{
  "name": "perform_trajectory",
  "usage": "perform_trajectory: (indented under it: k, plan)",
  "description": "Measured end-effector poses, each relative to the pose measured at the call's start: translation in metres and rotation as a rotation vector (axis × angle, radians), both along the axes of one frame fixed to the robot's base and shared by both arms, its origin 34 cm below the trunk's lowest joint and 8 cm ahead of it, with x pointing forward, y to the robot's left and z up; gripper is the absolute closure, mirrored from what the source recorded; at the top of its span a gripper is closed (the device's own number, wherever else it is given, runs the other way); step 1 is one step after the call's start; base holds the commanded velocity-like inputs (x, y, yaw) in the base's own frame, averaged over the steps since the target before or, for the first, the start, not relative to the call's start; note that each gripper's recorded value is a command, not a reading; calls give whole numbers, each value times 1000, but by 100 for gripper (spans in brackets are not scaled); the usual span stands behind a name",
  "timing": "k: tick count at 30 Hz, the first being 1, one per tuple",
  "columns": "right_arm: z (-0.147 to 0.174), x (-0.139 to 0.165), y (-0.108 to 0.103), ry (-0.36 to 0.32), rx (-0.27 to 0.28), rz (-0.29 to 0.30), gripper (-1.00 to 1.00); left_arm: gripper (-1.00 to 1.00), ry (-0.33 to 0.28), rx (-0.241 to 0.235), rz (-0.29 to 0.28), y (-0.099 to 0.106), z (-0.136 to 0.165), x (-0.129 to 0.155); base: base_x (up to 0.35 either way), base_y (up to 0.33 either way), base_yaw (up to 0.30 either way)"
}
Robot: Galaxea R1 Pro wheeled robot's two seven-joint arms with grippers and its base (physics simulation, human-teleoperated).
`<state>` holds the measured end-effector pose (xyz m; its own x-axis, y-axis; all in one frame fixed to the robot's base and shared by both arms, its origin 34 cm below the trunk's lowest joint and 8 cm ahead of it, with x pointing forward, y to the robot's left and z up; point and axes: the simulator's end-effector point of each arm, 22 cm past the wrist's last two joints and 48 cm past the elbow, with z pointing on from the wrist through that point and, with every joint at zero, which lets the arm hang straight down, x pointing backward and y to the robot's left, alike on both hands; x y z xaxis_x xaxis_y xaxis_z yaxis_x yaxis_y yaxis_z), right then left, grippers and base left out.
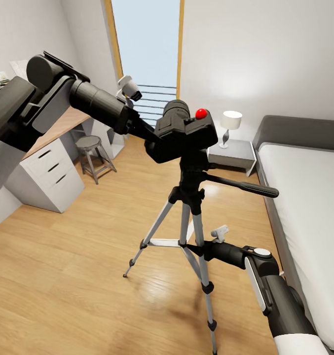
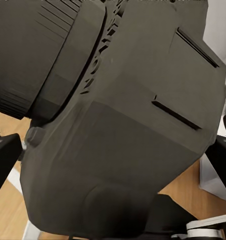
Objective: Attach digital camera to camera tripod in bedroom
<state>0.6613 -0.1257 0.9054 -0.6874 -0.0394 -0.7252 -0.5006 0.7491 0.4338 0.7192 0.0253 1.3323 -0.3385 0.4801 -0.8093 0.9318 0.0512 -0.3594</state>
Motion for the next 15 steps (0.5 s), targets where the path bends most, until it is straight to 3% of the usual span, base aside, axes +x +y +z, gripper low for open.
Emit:
perform_trajectory:
  k: [10,15]
  plan:
    - [0,0,0,0,0,0,100,100,-16,20,-16,-2,1,-5,0,0,0]
    - [0,0,1,1,1,1,100,100,-62,22,-18,-4,20,-4,0,0,0]
